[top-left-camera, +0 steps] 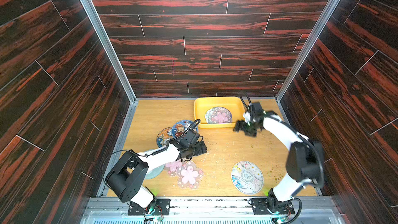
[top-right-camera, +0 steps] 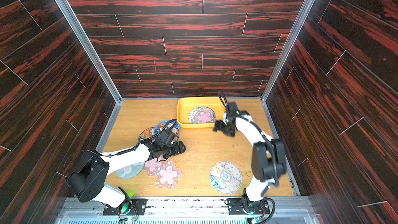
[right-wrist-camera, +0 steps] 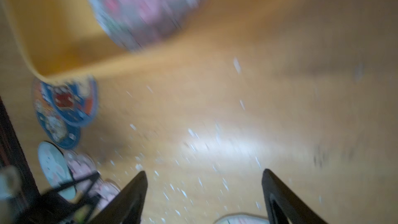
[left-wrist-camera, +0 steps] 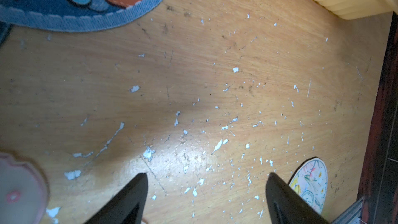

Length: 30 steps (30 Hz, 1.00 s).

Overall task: Put the coasters into the storage box
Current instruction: Move the coaster to the center of the board.

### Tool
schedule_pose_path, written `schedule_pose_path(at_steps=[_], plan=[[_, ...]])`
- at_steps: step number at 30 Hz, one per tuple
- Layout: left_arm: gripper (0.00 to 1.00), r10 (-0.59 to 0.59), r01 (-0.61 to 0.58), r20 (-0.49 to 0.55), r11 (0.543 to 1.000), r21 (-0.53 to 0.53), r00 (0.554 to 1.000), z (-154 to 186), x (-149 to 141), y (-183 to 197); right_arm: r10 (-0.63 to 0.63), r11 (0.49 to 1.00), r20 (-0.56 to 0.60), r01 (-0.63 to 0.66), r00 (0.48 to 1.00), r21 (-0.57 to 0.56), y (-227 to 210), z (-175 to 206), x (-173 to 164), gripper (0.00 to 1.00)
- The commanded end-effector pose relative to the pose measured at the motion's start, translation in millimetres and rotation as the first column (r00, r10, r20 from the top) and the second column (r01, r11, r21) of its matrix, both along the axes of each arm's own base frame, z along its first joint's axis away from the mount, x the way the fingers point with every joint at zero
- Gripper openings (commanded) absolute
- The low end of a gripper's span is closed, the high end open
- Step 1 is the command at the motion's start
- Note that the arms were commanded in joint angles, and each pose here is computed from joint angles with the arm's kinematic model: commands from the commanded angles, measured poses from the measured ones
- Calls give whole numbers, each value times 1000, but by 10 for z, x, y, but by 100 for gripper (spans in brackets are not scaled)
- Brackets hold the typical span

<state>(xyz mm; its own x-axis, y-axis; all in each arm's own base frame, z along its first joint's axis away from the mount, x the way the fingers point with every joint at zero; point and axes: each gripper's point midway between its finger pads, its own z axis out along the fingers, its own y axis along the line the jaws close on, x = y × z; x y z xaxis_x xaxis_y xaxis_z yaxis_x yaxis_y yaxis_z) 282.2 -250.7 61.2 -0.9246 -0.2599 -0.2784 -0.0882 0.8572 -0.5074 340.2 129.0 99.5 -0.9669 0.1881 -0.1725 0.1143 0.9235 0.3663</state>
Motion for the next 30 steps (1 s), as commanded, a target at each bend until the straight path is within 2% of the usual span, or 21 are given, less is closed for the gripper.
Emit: schedule_pose_path(at_steps=[1,5,12,18,26,30], plan=[[90,-12,12,14,1000,-1,1000,83,35,-9,-76,996,-28,77,997,51,-76,-65,-321,86],[90,-22,22,11,1000,-3,1000,70,31,-28,-172,980,-108,181,979,85,-202,-315,-754,88],[91,-35,35,3,999,-8,999,51,35,-63,-329,942,-196,335,924,-5,-461,-652,-1277,93],[91,-44,44,2,999,-5,999,62,22,-61,-478,878,-207,471,854,-86,-734,-783,-1525,97],[92,-46,46,-2,999,-2,999,46,6,-51,-579,815,-239,555,780,-166,-915,-912,-1789,99],[92,-48,48,-3,999,-1,999,45,5,-53,-622,783,-218,592,752,-193,-1012,-889,-1837,99]])
